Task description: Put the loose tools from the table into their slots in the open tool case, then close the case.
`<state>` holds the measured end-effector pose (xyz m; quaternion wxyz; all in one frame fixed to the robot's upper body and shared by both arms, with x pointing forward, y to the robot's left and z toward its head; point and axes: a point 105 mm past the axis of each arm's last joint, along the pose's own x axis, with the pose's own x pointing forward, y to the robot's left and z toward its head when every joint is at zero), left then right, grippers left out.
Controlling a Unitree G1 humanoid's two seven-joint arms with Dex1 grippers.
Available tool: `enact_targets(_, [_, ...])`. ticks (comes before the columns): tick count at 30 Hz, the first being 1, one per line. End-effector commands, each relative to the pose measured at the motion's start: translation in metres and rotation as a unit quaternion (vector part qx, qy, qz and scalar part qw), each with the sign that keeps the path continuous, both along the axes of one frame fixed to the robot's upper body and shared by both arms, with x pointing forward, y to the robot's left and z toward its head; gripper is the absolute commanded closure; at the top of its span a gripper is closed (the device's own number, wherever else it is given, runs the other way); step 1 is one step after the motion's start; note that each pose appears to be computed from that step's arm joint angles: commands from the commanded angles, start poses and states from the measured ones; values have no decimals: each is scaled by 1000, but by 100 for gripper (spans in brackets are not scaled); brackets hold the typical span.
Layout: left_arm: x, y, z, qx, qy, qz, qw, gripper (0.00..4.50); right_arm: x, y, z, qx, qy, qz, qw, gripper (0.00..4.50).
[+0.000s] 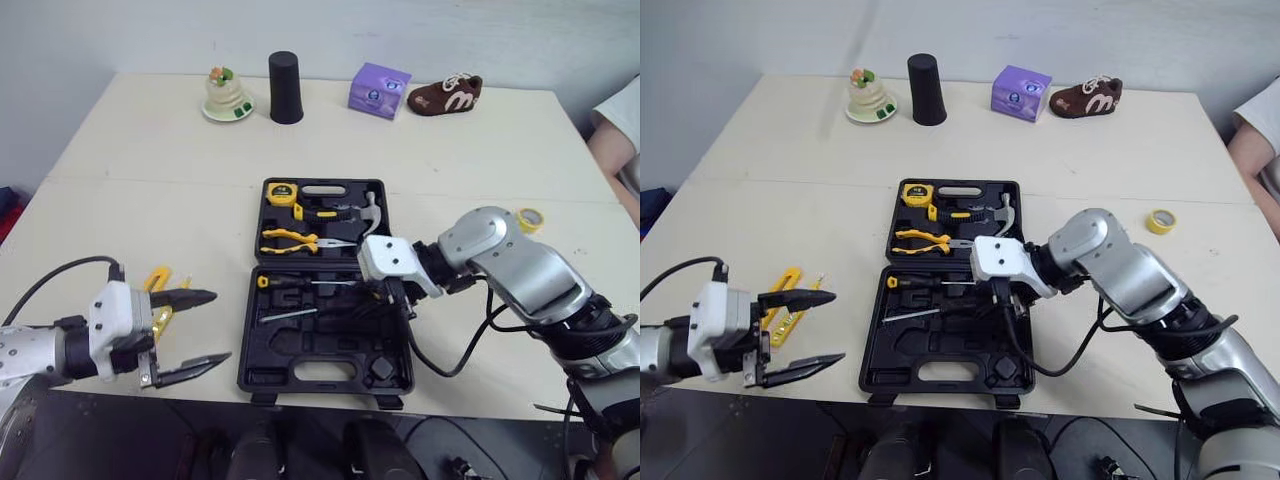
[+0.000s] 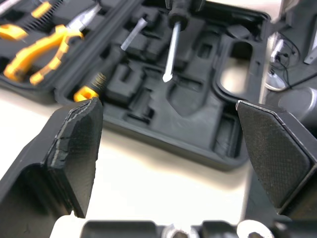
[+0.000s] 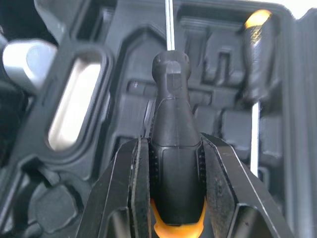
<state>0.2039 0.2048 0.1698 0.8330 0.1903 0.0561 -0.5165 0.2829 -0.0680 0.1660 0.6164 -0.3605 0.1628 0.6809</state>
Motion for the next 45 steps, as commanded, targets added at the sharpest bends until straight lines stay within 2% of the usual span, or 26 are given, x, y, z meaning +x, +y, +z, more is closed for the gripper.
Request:
enact_targets(1, [-3, 1, 11, 7, -28, 11, 1000, 0, 5, -4, 4, -11, -23, -10, 1000, 349])
enact_targets(8, [-6, 1, 8, 4, -24, 21, 999, 0, 22, -5, 7, -9, -47, -56, 997, 349])
enact_targets(16, [-2, 4, 6, 2, -26, 31, 999, 0, 29, -9, -3, -33, -47, -91, 994, 349])
enact_targets(23, [0, 6, 5, 3, -24, 34, 999, 0, 23, -18, -9, -60, -35, -86, 994, 349])
enact_targets(31, [-4, 9, 2, 2, -8, 34, 999, 0, 24, -13, -19, -44, -25, -97, 994, 349])
enact_targets(33, [-4, 11, 2, 4, -11, 37, 999, 0, 22, -13, -19, -42, -18, -96, 994, 246])
enact_targets(36, [-4, 12, 0, 4, -10, 42, 999, 0, 24, -11, -15, -31, -28, -91, 995, 116])
enact_targets(37, [-5, 12, -1, 4, -10, 43, 999, 0, 24, -11, -7, -20, -30, -88, 995, 90])
enact_targets(40, [-6, 12, -3, 2, -10, 46, 999, 0, 23, -23, 10, -16, -22, -77, 997, 90])
enact_targets(45, [-5, 13, -3, 0, -12, 50, 999, 0, 23, -30, 16, 12, 14, -71, 997, 90])
